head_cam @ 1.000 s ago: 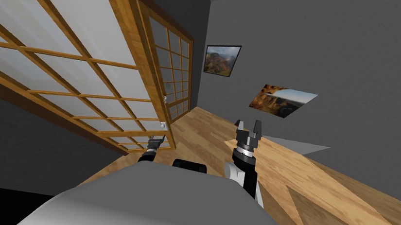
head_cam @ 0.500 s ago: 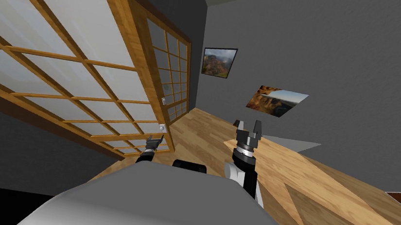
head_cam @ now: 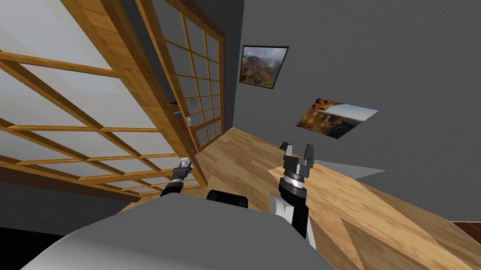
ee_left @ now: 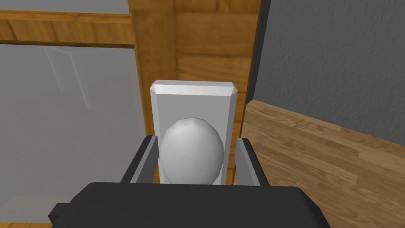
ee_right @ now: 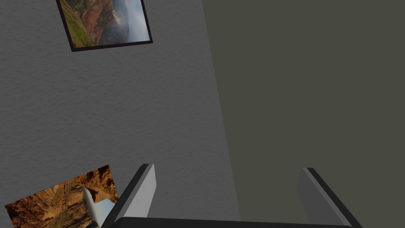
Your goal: Pull the door open
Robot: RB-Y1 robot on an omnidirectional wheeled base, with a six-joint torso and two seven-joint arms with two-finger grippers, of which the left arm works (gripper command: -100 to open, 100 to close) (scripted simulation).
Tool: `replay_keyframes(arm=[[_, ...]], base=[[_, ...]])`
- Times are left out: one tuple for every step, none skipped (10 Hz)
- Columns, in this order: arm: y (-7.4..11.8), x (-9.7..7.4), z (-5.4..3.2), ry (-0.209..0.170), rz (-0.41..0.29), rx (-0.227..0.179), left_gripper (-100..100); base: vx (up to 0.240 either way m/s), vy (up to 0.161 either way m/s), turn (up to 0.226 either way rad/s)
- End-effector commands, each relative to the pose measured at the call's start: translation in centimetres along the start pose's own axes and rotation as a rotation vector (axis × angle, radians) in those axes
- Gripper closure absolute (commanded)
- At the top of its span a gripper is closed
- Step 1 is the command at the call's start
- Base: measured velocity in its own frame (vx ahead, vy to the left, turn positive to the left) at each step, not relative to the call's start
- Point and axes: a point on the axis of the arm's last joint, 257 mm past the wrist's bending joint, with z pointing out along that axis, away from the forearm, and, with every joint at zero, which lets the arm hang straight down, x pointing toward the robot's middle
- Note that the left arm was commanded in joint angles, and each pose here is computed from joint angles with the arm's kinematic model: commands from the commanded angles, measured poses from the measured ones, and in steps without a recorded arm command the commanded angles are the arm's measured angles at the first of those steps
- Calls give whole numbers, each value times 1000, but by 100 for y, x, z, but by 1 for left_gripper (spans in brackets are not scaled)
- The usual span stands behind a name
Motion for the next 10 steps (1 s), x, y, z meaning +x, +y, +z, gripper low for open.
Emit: replay_keyframes(arm=[[5, -4, -3, -1, 0, -1, 100], [5, -4, -3, -1, 0, -1, 100], [5, -4, -3, -1, 0, -1, 100], [5, -4, -3, -1, 0, -1, 100], [5, -4, -3, -1, 0, -1, 100], [15, -29, -48, -9, 3, -22, 100], [20, -26, -56, -9, 3, -28, 100], [31, -19, -76, -8, 4, -44, 100], [44, -13, -99, -7, 5, -61, 100], [58, -8, -125, -6, 5, -79, 100]], base=[[-42, -7, 10], [-32, -6, -20], [-20, -3, -2], [-10, -3, 5], [0, 0, 0], [-123, 29, -77], [-183, 42, -116], [-189, 22, -94], [-203, 29, -94], [-199, 15, -107]])
